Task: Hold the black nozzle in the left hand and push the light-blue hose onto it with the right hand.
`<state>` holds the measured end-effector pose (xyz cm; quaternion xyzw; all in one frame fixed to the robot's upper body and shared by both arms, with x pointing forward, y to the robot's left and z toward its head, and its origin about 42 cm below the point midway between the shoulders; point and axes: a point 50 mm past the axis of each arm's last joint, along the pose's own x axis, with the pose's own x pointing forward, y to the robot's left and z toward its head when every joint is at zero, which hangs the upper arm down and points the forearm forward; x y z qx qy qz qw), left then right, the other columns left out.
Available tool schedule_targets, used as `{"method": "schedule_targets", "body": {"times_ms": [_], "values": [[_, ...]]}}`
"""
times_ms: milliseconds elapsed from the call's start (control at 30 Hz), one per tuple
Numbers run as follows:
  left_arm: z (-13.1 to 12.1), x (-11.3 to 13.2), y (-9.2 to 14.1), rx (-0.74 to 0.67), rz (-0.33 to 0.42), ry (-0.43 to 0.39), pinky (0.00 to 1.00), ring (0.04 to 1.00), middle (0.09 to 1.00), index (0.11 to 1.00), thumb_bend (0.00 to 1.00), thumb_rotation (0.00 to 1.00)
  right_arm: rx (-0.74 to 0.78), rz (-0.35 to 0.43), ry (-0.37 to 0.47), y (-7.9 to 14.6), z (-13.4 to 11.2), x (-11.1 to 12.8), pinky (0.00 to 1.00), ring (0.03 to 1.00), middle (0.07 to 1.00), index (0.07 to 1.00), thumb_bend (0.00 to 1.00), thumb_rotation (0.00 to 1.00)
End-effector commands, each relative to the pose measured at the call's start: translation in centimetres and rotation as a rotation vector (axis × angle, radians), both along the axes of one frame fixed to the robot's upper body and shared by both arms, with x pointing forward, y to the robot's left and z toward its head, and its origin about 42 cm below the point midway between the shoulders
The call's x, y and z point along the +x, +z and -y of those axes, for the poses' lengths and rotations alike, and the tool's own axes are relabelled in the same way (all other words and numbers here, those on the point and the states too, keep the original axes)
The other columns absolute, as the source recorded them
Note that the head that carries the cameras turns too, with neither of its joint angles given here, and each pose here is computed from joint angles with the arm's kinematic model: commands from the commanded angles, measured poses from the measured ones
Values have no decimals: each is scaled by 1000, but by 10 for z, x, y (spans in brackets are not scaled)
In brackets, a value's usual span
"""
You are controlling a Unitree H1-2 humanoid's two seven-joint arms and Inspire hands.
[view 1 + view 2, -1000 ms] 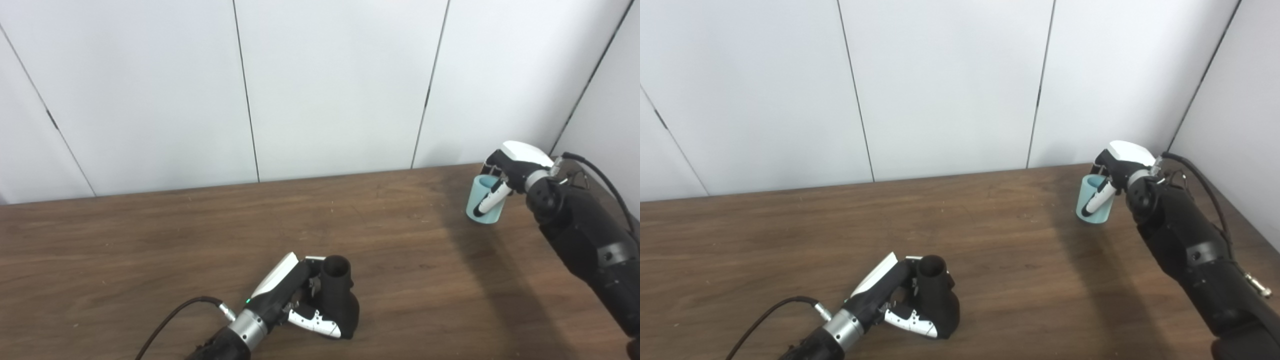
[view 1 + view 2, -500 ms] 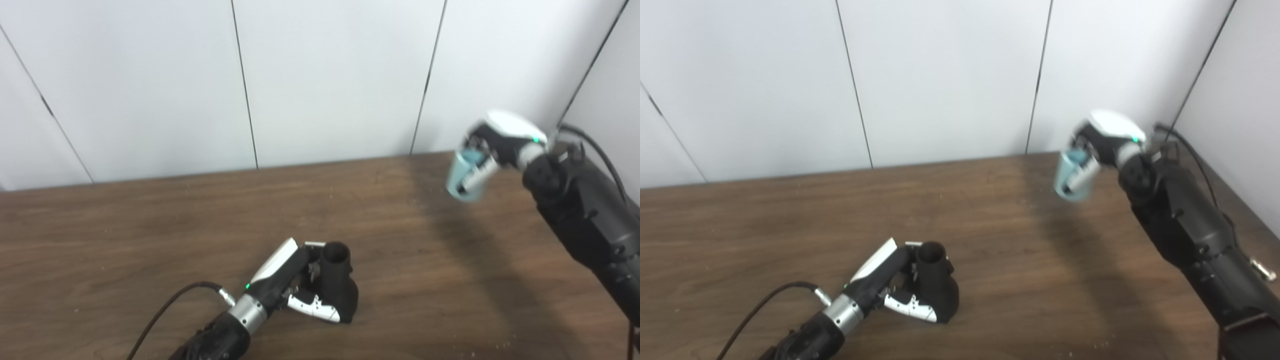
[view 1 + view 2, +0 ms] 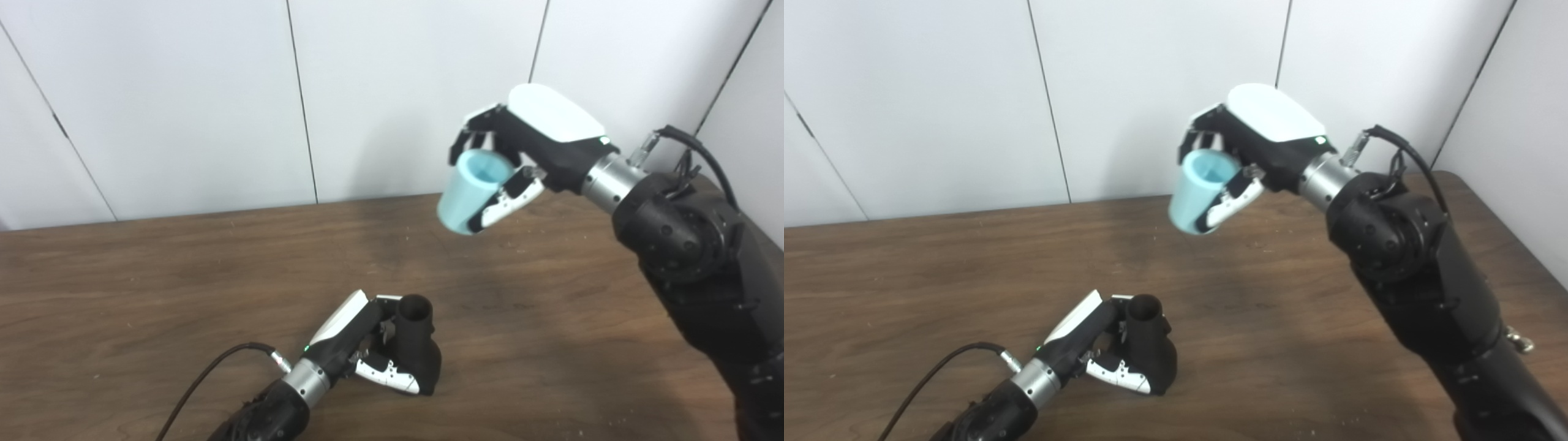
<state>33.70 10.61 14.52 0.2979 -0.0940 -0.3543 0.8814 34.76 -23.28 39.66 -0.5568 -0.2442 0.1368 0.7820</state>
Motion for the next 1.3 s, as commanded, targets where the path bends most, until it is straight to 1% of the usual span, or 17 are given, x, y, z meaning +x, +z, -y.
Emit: {"method": "schedule_targets", "body": {"times_ms": [0,100,167,267,333,367,467,500,567,667,800,1000,1133,1167,1267], "values": [[-10,-23,-49,199,-190,-38,124,191,262,470,514,89,4,95,71,22,-11,-13,220,290,472,485,528,0],[-11,-23,-49,246,-157,-43,133,199,271,470,513,90,12,85,116,21,-21,-21,217,289,474,484,528,0],[-11,-22,-52,289,-127,-52,145,208,280,470,513,89,20,50,144,19,-30,-26,210,285,474,484,528,0],[-11,-21,-54,305,-108,-52,155,215,286,471,513,89,21,16,163,18,-35,-31,204,281,474,484,528,0],[-12,-21,-56,303,-93,-46,157,217,287,471,513,89,12,5,179,18,-37,-34,219,298,430,515,522,0],[-12,-21,-57,302,-79,-43,158,218,288,471,513,89,6,2,189,18,-39,-35,214,288,456,496,526,0],[-12,-20,-64,316,-12,-32,170,229,297,471,513,88,-9,2,219,20,-40,-37,124,193,469,484,529,0],[-12,-20,-66,325,13,-32,179,235,302,471,512,88,-12,3,226,21,-40,-37,114,184,469,483,529,0],[-12,-19,-70,341,58,-36,245,257,312,471,512,86,-16,1,234,21,-40,-38,102,176,470,483,529,0],[-13,-18,-73,349,102,-40,300,275,317,471,512,84,-18,-3,241,21,-41,-38,99,173,470,482,529,0],[-12,-18,-71,347,108,-44,299,278,319,471,512,84,-20,-12,246,21,-41,-38,99,173,470,482,529,0],[-10,-19,-70,346,89,-44,296,278,319,471,512,84,-29,-27,240,19,-40,-36,100,173,470,482,529,0],[-9,-20,-67,346,91,-53,293,277,319,471,512,84,-57,-30,218,14,-42,-32,102,176,470,482,529,0],[-8,-20,-66,346,93,-56,291,277,319,471,512,84,-67,-33,203,12,-43,-32,105,181,470,482,529,0],[-8,-21,-65,347,97,-61,289,276,318,471,512,84,-90,-39,174,10,-44,-32,154,245,472,483,529,0]]}}
